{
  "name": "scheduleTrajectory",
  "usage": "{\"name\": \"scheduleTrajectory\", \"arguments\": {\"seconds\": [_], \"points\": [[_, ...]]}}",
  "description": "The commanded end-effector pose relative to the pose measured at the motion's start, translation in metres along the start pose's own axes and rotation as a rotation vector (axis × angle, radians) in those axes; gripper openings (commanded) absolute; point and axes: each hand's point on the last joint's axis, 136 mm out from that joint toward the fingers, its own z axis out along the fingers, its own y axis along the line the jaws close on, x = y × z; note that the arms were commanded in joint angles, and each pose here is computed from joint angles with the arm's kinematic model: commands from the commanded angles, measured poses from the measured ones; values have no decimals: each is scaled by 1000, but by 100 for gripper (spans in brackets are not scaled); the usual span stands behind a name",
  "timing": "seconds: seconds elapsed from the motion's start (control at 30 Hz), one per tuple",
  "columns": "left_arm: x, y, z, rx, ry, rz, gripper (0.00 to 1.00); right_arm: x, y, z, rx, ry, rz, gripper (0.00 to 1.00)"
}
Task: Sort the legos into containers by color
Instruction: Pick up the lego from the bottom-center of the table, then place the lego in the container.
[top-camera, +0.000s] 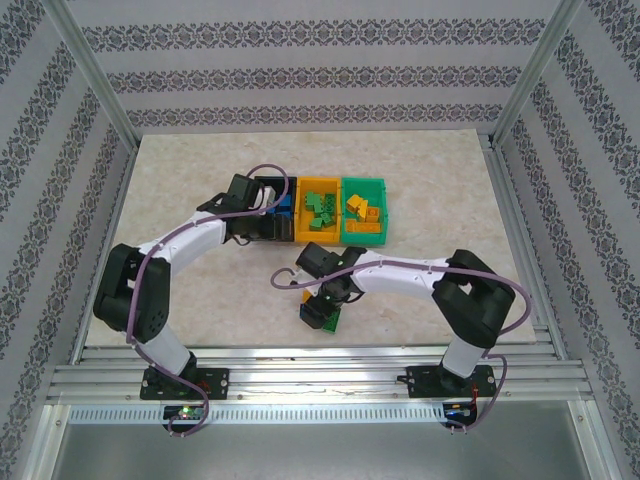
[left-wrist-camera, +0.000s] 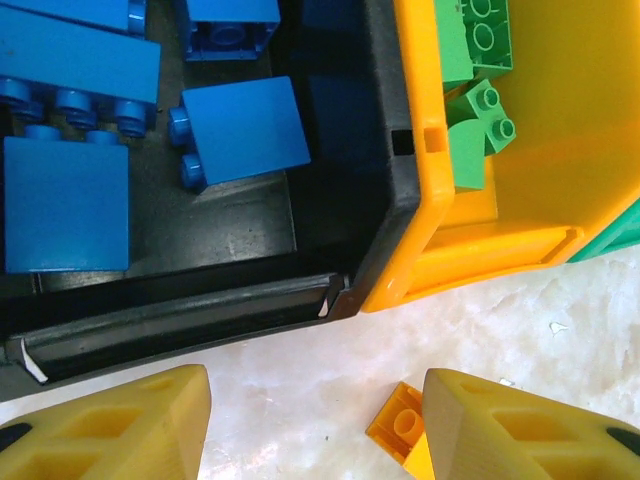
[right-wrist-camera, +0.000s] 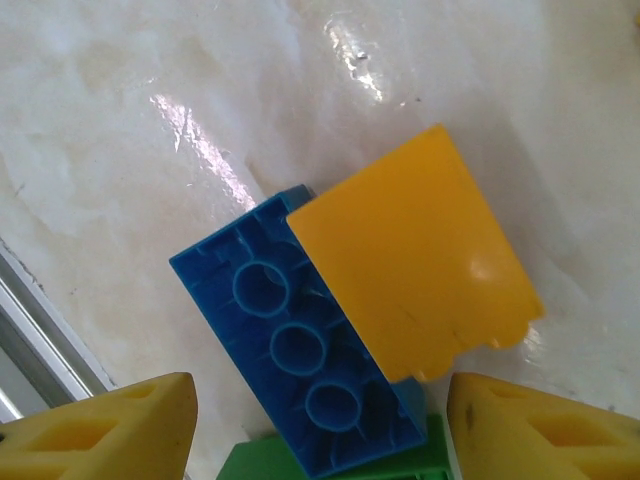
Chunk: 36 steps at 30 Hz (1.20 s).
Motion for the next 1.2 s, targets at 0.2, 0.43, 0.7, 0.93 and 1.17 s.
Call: {"name": "scheduleTrajectory", "arguments": {"seconds": [0.2,0.43,0.7,0.93,1.17], "points": [[-4,13,-16,-16,-69,-39,58,-9,3,15,10,51,-53,53],[-2,16,-19,-11,-78,-49,58,-19,3,6,22,21,-71,36],[0,26,-26,-26,-98,-67,58,-55,2,-29,-36,-145,-25,36],[1,40,-37,-38,-128,-96,58,-85,-2,-70,-225,-329,95,37],[3,58,-50,-52,-165,-141,58,-123,-25,-100,-278,-458,213,38]]}}
